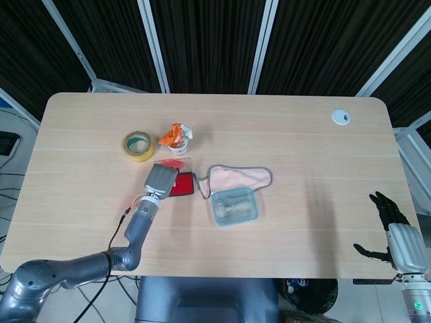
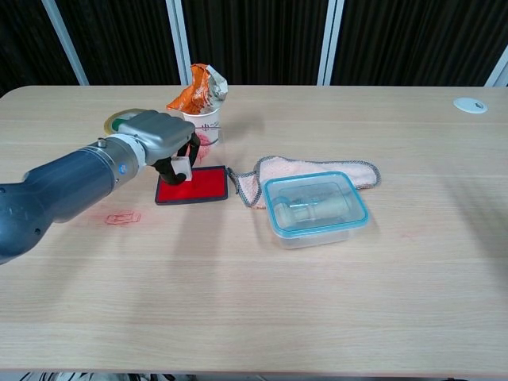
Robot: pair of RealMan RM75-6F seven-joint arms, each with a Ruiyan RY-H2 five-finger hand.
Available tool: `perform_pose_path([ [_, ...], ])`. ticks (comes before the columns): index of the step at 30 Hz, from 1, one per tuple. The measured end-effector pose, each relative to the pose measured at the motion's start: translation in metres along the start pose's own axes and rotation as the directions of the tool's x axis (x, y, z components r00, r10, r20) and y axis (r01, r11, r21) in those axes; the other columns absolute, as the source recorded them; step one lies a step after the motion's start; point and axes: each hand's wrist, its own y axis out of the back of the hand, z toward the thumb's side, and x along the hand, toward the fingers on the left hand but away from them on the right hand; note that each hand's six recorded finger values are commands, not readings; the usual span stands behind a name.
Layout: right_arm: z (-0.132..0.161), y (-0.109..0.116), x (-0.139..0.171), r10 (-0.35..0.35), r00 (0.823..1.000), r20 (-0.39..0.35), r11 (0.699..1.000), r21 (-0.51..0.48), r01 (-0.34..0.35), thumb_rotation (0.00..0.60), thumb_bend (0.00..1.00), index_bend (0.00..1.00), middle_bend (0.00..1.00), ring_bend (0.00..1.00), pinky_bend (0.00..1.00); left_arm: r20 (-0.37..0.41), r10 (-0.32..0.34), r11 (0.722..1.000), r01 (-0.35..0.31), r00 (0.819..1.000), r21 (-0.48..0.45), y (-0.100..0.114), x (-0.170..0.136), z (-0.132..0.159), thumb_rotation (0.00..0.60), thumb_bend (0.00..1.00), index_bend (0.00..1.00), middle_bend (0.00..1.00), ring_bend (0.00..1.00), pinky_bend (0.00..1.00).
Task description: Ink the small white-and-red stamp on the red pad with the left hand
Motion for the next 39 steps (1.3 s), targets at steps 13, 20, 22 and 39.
perform_pose_path([
  [13, 0.000, 0.001, 0.000, -0.002, 1.000, -0.003, 1.000, 0.001, 0.002, 0.600, 0.11, 0.00, 0.00, 0.00, 0.18, 0.012, 0.019, 1.000, -0.019, 1.000, -0.001, 0.010, -0.005, 0.002, 0.600, 0.62, 0.74, 0.75, 0.58, 0.67],
  [20, 0.000, 0.001, 0.001, -0.001, 1.000, -0.003, 1.000, -0.001, 0.001, 0.600, 0.11, 0.00, 0.00, 0.00, 0.18, 0.007, 0.009, 1.000, -0.009, 1.000, 0.004, 0.007, -0.006, 0.001, 0.600, 0.62, 0.74, 0.75, 0.58, 0.67],
  [22, 0.000, 0.001, 0.000, -0.001, 1.000, -0.003, 1.000, -0.001, 0.001, 0.600, 0.11, 0.00, 0.00, 0.00, 0.18, 0.006, 0.006, 1.000, -0.006, 1.000, 0.004, 0.006, -0.006, 0.001, 0.600, 0.62, 0.74, 0.75, 0.58, 0.67],
  [39, 0.000, 0.000, 0.000, 0.002, 1.000, -0.001, 1.000, -0.002, -0.002, 0.600, 0.11, 0.00, 0.00, 0.00, 0.18, -0.004, -0.021, 1.000, 0.022, 1.000, 0.021, -0.008, -0.004, -0.002, 0.600, 0.62, 0.74, 0.76, 0.58, 0.67],
])
